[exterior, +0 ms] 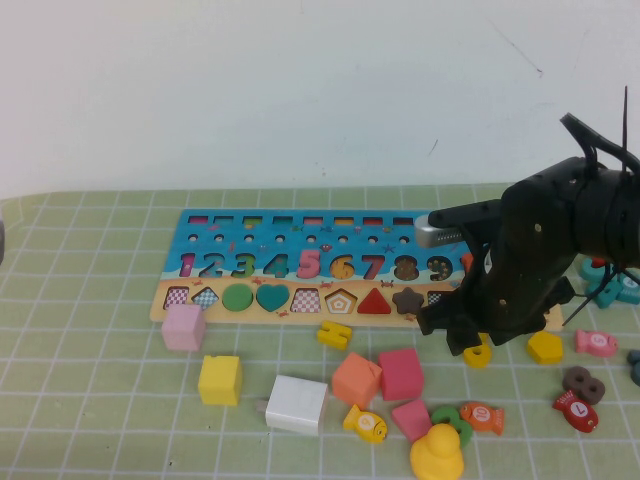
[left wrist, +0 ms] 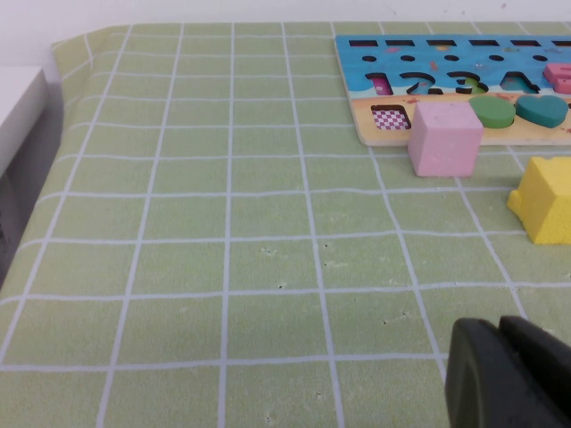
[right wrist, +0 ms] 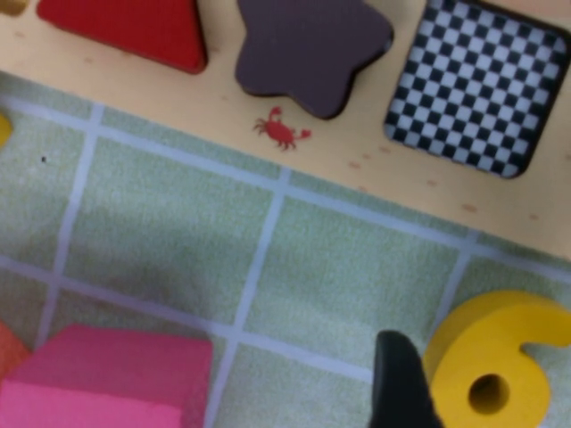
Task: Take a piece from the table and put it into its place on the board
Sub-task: Pick up the "number 6", then place the "number 6" into the hole of the number 6
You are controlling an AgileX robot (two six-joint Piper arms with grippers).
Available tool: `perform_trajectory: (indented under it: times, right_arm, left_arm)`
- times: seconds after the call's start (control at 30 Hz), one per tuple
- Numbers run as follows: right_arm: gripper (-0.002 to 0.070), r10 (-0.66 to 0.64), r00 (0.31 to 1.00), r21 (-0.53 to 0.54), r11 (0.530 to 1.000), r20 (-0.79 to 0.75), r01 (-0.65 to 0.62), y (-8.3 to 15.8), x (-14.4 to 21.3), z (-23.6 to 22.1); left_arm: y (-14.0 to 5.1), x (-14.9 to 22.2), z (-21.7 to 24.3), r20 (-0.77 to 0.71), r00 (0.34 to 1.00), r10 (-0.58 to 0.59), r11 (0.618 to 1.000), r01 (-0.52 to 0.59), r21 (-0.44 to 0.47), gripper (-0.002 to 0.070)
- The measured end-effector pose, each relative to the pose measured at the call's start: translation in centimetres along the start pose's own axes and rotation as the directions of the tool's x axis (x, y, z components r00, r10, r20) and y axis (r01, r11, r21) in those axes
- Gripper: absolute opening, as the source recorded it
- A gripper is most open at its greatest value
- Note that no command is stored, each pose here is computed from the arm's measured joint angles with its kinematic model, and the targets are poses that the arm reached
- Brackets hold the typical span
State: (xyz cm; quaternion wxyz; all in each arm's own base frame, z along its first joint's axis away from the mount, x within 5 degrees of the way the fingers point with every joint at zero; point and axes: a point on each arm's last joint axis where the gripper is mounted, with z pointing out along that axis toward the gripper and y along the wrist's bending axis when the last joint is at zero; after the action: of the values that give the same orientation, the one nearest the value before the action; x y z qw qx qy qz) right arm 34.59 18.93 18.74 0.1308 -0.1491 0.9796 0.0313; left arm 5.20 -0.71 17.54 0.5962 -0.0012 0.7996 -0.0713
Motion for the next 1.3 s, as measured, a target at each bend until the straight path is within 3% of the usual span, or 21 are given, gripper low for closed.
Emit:
perform_trajectory:
  times: [0.47, 0.7, 0.93, 1.1, 1.3]
  right_arm:
    - [0.0361, -0.003, 0.999, 0.02, 1.0, -0.05, 0.004, -0.1, 0.2, 1.5]
    - [0.028, -0.006, 0.999, 0.022, 1.0, -0.047, 0.007, 0.0, -0.1, 1.3]
    - [0.0279, -0.011, 1.0, 0.016, 1.0, -0.018, 0.011, 0.2, -1.7, -0.3]
    - [0.0279, -0.049, 0.996, -0.04, 0.998, 0.075, 0.052, 1.3, -4.0, -2.8]
    - [0.0278, -0.107, 0.982, -0.082, 0.989, 0.156, 0.121, 4.4, -6.9, -3.8]
  left_arm:
    - [0.0, 0.0, 0.0, 0.0, 1.0, 0.0, 1.0, 0.0, 0.0, -0.0002]
    - [0.0, 0.0, 0.0, 0.0, 1.0, 0.0, 1.0, 0.0, 0.0, -0.0002]
    - [0.0, 0.0, 0.0, 0.0, 1.0, 0.0, 1.0, 0.0, 0.0, -0.0002]
    - [0.0, 0.0, 0.0, 0.0, 1.0, 0.0, 1.0, 0.0, 0.0, -0.0002]
    - [0.0, 0.0, 0.0, 0.0, 1.0, 0.0, 1.0, 0.0, 0.0, -0.0002]
